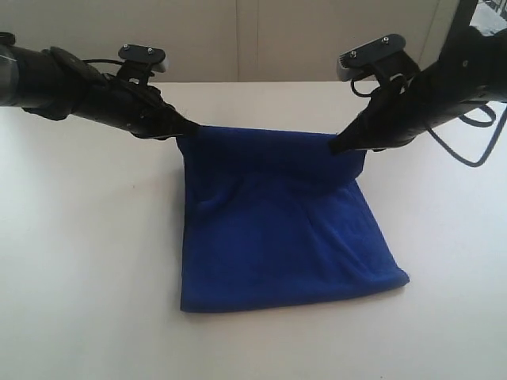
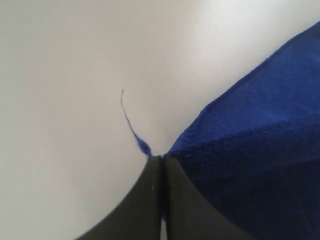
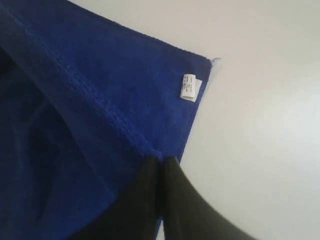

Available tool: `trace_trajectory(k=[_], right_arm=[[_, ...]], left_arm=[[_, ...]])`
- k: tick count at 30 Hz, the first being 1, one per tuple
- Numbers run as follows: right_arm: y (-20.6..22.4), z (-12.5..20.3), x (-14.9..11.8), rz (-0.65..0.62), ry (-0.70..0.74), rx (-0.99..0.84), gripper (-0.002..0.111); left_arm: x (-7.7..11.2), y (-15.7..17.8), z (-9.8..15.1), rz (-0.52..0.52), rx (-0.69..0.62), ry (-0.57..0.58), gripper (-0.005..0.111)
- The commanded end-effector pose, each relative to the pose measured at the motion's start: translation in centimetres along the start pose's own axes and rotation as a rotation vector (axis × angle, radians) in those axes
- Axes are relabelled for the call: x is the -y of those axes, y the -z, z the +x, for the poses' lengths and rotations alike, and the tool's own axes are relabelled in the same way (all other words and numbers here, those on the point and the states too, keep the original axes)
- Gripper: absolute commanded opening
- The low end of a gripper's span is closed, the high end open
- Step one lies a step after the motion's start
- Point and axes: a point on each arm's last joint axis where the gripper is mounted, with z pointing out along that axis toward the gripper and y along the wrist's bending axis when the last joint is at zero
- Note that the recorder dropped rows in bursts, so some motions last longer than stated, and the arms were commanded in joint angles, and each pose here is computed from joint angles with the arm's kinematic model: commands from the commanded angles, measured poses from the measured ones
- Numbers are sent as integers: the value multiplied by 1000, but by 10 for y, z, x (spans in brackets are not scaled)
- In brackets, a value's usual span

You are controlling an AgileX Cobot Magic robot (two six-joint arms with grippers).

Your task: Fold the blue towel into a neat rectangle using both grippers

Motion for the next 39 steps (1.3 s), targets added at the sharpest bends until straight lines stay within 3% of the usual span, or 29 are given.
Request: trace_trajectory(k=[1, 3, 10, 12, 17, 21, 30, 39], right_arm=[[-8, 3, 3, 6, -3, -1, 0], [-9, 3, 3, 6, -3, -2, 0], [-9, 3, 3, 7, -3, -1, 0], [-9, 3, 3, 7, -3, -1, 0], [-9, 3, 3, 7, -3, -1, 0], [-9, 3, 3, 7, -3, -1, 0], [-9, 3, 3, 7, -11, 0, 0], [-9, 3, 2, 5, -10, -4, 0]], left_arm=[[-2, 0, -2, -32, 25, 12, 0], [-4, -2, 0, -38, 21, 14, 7], [-5, -8, 5, -38, 5, 19, 55], [-5, -8, 5, -40, 6, 18, 60], [-4, -8, 5, -32, -1, 10, 61], [2, -8, 9, 40, -36, 19, 59], [7, -24, 10, 139, -45, 122, 58], [4, -40, 5, 157, -33, 135, 58]])
